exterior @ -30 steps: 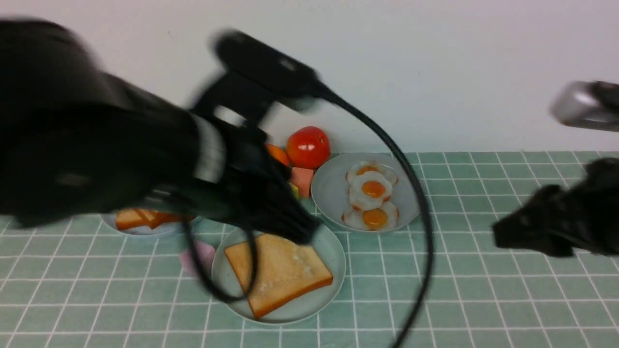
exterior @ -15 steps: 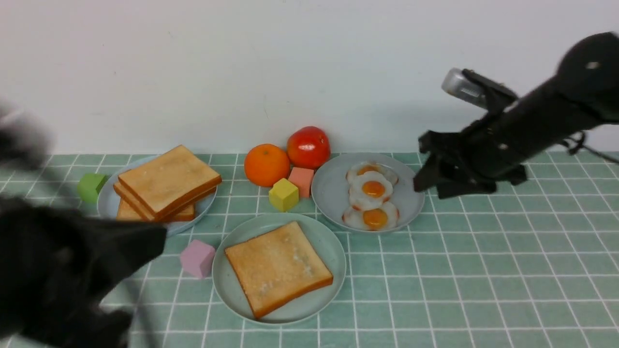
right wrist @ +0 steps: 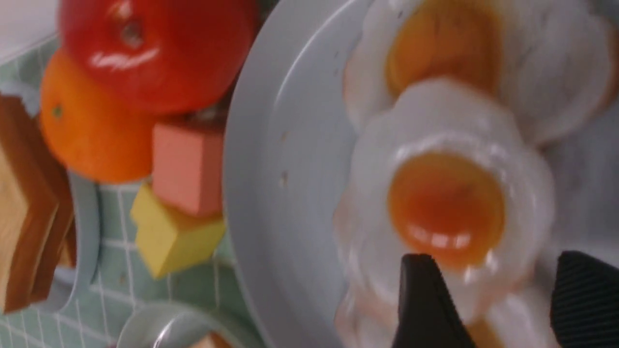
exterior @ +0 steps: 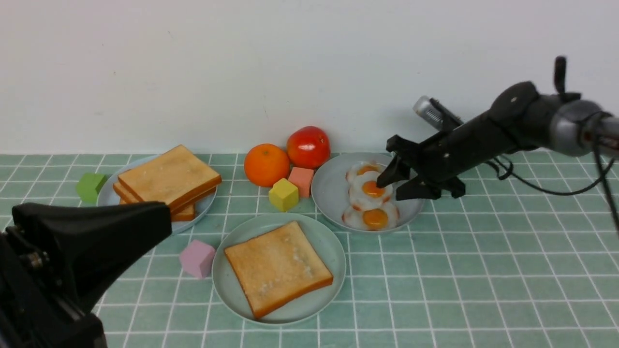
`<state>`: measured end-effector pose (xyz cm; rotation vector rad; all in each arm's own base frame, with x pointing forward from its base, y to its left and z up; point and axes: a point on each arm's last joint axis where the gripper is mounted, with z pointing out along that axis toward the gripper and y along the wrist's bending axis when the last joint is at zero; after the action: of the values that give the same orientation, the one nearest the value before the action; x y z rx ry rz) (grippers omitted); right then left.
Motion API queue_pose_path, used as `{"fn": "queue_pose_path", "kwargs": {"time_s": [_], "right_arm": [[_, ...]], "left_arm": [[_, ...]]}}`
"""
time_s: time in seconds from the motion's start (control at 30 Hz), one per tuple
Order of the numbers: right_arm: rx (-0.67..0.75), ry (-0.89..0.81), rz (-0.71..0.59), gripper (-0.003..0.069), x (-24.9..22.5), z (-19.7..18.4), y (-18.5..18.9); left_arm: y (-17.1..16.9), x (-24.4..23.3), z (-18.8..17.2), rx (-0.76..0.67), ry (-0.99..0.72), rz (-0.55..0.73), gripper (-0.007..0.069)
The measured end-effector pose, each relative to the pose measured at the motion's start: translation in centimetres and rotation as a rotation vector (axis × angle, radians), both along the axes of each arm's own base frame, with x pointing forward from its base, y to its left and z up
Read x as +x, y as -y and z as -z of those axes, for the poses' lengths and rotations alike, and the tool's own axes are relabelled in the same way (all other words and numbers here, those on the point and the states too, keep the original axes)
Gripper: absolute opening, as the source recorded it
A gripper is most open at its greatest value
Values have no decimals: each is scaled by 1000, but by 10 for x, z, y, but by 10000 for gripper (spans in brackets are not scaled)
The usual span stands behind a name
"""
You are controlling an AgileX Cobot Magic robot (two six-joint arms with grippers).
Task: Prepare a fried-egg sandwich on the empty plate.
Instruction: Use the right arm to grab a fried egg
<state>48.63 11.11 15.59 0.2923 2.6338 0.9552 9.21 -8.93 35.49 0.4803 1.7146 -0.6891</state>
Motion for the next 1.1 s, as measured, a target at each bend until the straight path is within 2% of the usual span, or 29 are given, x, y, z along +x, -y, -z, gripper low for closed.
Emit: {"fn": "queue_pose_path", "kwargs": {"time_s": [0.6,0.73,0.9,1.0,1.1], "right_arm": [[34,30,74,356,14,12,-1],[36,23,72,293,14,12,1],[63,-6,68,55,13,11,7],[74,-10,57,50,11,7,9],[69,14,-13,52,5,-12,9]], "left_arm": [[0,0,1,4,1,0,-13],[0,0,1,4,1,0,-13],[0,0,1,5,2,-1,-13],[0,0,1,5,2,-1,-13],[-1,0,3,20,-13,-7,-13]]}}
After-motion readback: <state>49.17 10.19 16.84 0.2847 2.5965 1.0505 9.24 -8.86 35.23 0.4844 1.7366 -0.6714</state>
